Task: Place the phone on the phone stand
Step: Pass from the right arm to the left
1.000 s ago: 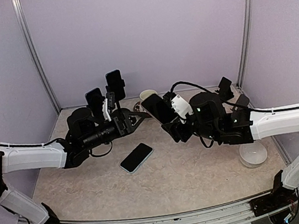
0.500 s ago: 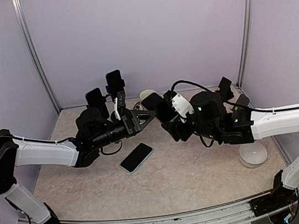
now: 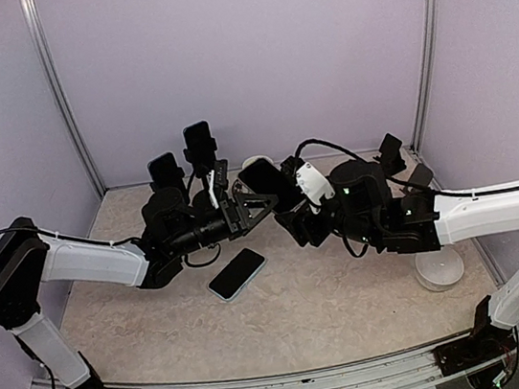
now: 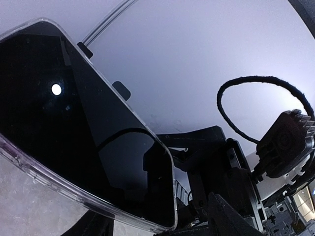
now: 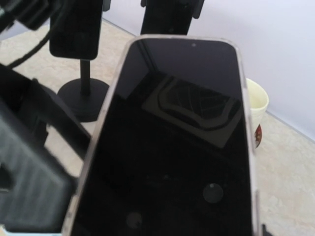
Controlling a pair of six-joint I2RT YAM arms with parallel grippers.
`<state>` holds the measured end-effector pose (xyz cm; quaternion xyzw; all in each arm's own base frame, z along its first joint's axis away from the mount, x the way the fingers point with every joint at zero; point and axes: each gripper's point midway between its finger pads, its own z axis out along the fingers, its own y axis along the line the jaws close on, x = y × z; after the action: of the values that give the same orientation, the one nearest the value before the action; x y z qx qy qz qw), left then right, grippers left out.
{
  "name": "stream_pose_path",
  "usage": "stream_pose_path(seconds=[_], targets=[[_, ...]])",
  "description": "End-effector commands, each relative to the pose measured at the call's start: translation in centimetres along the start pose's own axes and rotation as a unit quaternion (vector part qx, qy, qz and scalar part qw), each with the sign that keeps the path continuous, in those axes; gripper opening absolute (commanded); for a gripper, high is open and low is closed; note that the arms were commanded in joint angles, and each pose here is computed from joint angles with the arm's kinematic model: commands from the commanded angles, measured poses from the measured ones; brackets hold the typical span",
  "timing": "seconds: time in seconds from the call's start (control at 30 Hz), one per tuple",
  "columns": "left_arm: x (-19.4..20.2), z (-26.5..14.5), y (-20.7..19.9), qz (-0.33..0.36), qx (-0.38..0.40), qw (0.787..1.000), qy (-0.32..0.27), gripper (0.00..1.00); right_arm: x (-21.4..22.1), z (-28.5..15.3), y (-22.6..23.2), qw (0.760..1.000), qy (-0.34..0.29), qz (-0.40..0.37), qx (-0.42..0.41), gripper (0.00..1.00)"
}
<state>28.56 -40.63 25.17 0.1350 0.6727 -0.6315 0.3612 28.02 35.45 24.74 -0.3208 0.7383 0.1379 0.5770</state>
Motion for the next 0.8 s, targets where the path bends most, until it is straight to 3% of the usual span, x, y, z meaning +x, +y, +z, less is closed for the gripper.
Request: stream_pose_path(seconds=[0.0,0.3,0.47,0.57,0.77], targets=[[-1.6,0.6,-3.1,0.018,0.061,0.998,-0.017,0.58,-3.0,-0.3,1.0,0.998,-0.054,0.022,-0.017,0.15],[-1.7,0.7,-3.4,0.014,0.074,0.997,-0.020,0.32,-2.2,0.1,2.5,0.998,-0.054,0.017,-0.040,0.15],[-1.8,0.7,-3.5,0.012,0.077,0.997,-0.023,0.10,-1.8,0.3,2.8,0.998,-0.049,0.018,-0.044,0.16],[-1.7,0.7,-3.5,0.012,0.081,0.996,-0.020,0.01,-1.6,0.2,2.6,0.998,-0.046,0.015,-0.040,0.26],[-1.5,0.8,-3.7,0.007,0.087,0.996,-0.020,0.00,-1.4,0.0,2.5,0.998,-0.044,0.018,-0.038,0.56]])
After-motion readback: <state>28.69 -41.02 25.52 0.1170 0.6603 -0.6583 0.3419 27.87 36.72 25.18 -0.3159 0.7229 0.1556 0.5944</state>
